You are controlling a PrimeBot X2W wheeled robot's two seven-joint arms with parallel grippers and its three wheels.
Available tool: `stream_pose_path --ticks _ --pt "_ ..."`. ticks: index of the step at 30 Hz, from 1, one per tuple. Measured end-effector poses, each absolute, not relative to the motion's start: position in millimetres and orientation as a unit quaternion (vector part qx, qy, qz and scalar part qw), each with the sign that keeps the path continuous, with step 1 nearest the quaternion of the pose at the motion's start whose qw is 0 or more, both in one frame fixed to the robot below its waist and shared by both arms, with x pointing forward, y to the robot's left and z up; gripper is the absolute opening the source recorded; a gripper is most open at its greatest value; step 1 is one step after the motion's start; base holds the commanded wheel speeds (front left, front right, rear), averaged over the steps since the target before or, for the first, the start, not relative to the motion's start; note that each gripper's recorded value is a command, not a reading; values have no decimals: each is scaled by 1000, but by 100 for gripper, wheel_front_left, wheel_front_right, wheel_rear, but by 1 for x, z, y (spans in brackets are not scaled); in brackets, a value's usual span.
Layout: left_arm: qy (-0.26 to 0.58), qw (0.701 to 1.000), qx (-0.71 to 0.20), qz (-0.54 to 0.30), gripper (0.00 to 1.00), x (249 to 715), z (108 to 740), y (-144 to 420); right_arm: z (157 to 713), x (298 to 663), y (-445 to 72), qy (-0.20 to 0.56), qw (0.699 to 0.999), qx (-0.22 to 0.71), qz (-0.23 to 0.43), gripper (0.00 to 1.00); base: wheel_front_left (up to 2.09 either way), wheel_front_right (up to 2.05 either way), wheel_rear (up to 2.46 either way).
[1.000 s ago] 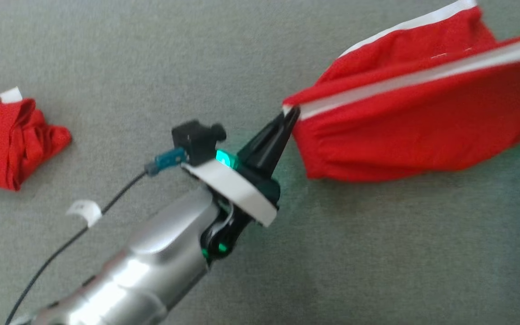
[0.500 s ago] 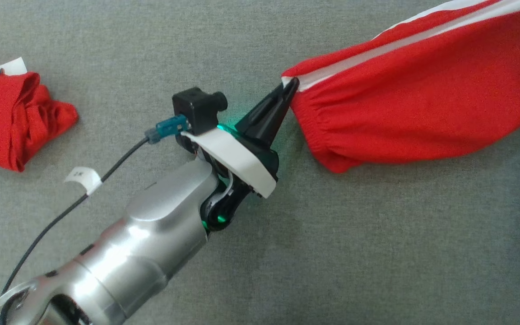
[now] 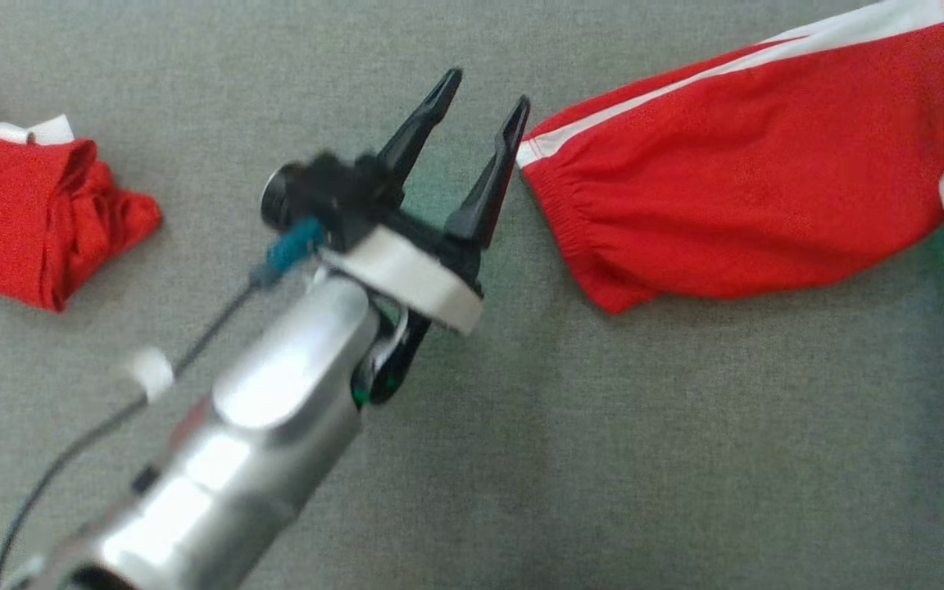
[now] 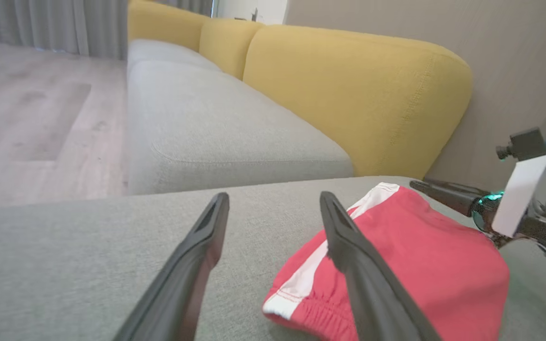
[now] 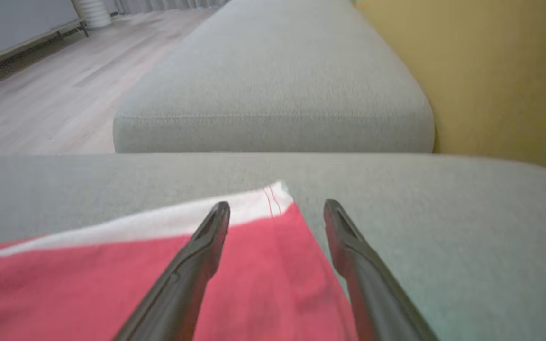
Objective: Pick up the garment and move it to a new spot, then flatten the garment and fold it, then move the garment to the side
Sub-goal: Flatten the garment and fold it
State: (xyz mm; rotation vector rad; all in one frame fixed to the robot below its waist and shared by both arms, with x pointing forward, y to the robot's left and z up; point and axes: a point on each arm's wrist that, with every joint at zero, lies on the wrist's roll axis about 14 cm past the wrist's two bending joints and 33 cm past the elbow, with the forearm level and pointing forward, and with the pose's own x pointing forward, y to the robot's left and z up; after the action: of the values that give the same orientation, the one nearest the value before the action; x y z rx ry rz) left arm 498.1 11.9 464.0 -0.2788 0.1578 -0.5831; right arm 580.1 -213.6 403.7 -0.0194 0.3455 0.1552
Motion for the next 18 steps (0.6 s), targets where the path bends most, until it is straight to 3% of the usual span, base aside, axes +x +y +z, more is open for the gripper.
stream_pose_path --ticks 7,16,17,18 --pt "2 983 -69 -170 100 467 483 59 373 548 -238 253 966 13 47 100 0 0 0" --pt "-51 993 -34 -98 100 427 511 90 348 545 -244 316 948 37 19 100 0 0 0" --pt "-53 994 -32 -95 100 425 512 92 348 546 -241 320 946 36 23 93 0 0 0" --pt "-53 994 -30 -91 100 423 513 95 348 546 -239 322 946 34 26 48 0 0 0"
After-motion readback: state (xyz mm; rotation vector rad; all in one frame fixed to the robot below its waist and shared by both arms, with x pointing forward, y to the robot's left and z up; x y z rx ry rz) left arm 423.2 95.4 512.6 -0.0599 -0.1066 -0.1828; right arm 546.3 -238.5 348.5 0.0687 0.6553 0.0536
